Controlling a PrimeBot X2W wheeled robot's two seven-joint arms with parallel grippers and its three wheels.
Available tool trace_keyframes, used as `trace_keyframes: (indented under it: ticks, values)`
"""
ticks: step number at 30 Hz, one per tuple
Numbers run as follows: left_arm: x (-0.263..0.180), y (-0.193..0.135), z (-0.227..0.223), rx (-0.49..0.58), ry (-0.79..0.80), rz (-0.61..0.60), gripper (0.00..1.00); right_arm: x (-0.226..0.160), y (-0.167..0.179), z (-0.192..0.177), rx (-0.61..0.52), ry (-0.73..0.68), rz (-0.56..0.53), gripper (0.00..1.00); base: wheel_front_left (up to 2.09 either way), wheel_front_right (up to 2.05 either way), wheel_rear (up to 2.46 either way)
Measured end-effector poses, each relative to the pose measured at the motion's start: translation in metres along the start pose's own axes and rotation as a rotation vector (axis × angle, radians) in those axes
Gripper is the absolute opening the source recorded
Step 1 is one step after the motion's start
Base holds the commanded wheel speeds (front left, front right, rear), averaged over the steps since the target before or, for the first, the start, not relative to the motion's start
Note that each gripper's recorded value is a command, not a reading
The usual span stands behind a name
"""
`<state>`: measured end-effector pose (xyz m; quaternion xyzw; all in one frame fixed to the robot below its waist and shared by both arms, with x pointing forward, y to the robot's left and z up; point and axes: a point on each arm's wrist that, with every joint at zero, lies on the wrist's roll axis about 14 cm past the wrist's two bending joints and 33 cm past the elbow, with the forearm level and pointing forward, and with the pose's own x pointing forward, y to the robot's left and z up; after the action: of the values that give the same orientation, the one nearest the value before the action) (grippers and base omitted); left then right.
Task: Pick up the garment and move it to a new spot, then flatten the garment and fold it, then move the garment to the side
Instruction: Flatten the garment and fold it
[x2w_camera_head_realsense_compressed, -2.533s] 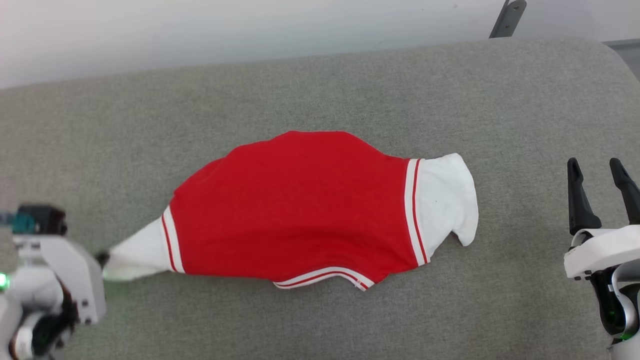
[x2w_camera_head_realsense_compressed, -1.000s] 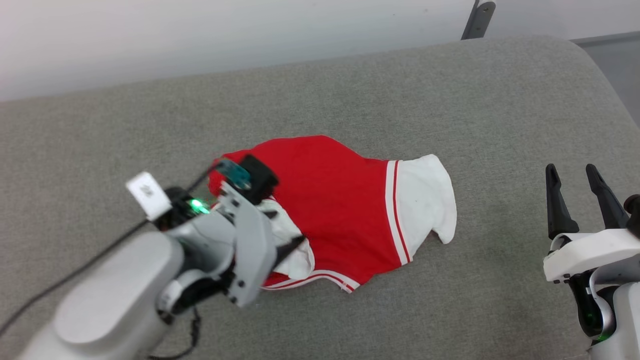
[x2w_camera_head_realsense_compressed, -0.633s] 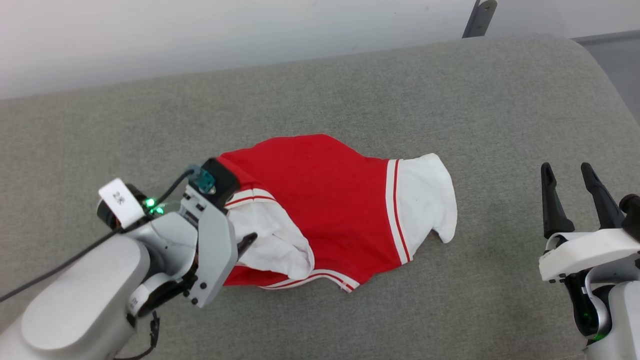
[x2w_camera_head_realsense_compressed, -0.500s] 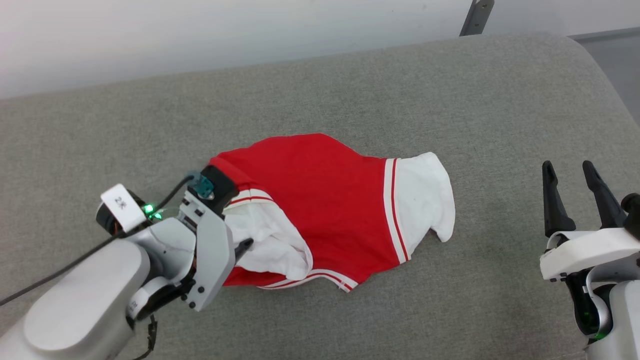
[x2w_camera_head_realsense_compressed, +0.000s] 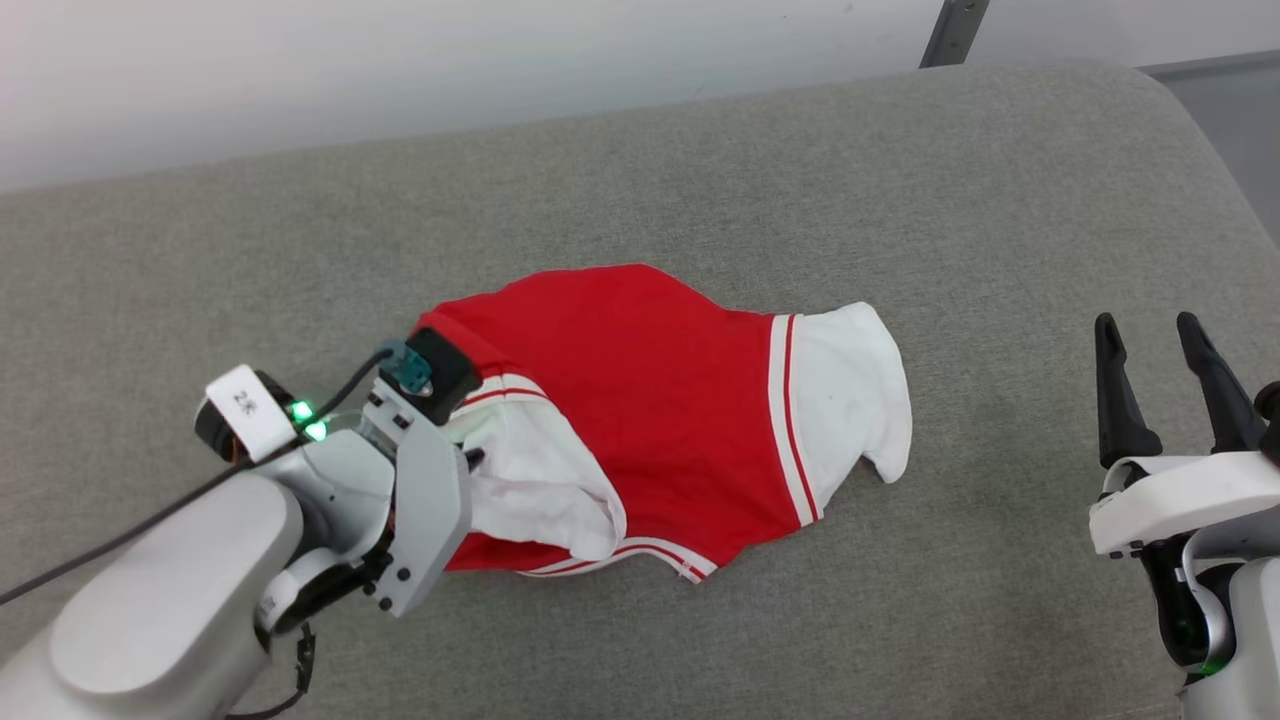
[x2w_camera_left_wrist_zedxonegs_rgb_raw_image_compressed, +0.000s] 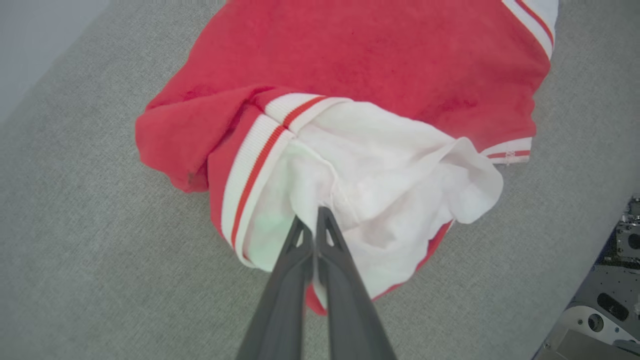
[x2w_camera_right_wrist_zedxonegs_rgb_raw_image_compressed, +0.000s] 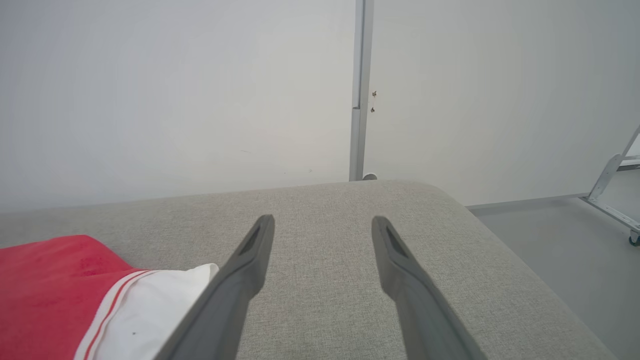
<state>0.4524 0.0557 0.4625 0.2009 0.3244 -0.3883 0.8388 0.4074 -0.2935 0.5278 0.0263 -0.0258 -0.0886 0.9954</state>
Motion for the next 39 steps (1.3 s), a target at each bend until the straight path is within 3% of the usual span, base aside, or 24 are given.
trace_keyframes:
  ticks: [8, 16, 20, 22, 25, 27, 28, 33, 39]
  values:
    - [-0.019, 0.017, 0.01, -0.026, -0.034, 0.056, 0.0, 0.002, 0.002, 0.002, -0.002, -0.005, 0.007, 1.0, 0.0, 0.0, 0.0]
    - [-0.058, 0.063, -0.009, -0.03, -0.007, 0.208, 0.02, 0.002, 0.005, 0.0, -0.003, 0.003, 0.013, 1.0, 0.0, 0.0, 0.0]
    - [-0.074, 0.086, -0.032, -0.061, 0.027, 0.278, 0.19, 0.003, 0.007, -0.001, -0.002, 0.006, 0.018, 1.0, 0.0, 0.0, 0.0]
    - [-0.08, 0.098, -0.044, -0.074, 0.044, 0.314, 0.39, 0.002, 0.007, -0.002, -0.002, 0.01, 0.02, 1.0, 0.0, 0.0, 0.0]
    - [-0.082, 0.107, -0.062, -0.116, 0.063, 0.347, 0.54, 0.002, 0.008, -0.002, -0.003, 0.015, 0.022, 1.0, 0.0, 0.0, 0.0]
    - [-0.081, 0.111, -0.075, -0.153, 0.078, 0.362, 0.82, 0.002, 0.008, -0.002, -0.006, 0.018, 0.024, 1.0, 0.0, 0.0, 0.0]
    - [-0.081, 0.114, -0.08, -0.169, 0.083, 0.371, 1.0, 0.002, 0.008, -0.002, -0.006, 0.018, 0.025, 1.0, 0.0, 0.0, 0.0]
    - [-0.075, 0.116, -0.095, -0.264, 0.076, 0.39, 1.0, 0.002, 0.009, -0.001, -0.011, 0.02, 0.031, 1.0, 0.0, 0.0, 0.0]
    - [-0.079, 0.121, -0.098, -0.299, 0.069, 0.415, 1.0, 0.0, 0.009, -0.002, -0.015, 0.027, 0.035, 1.0, 0.0, 0.0, 0.0]
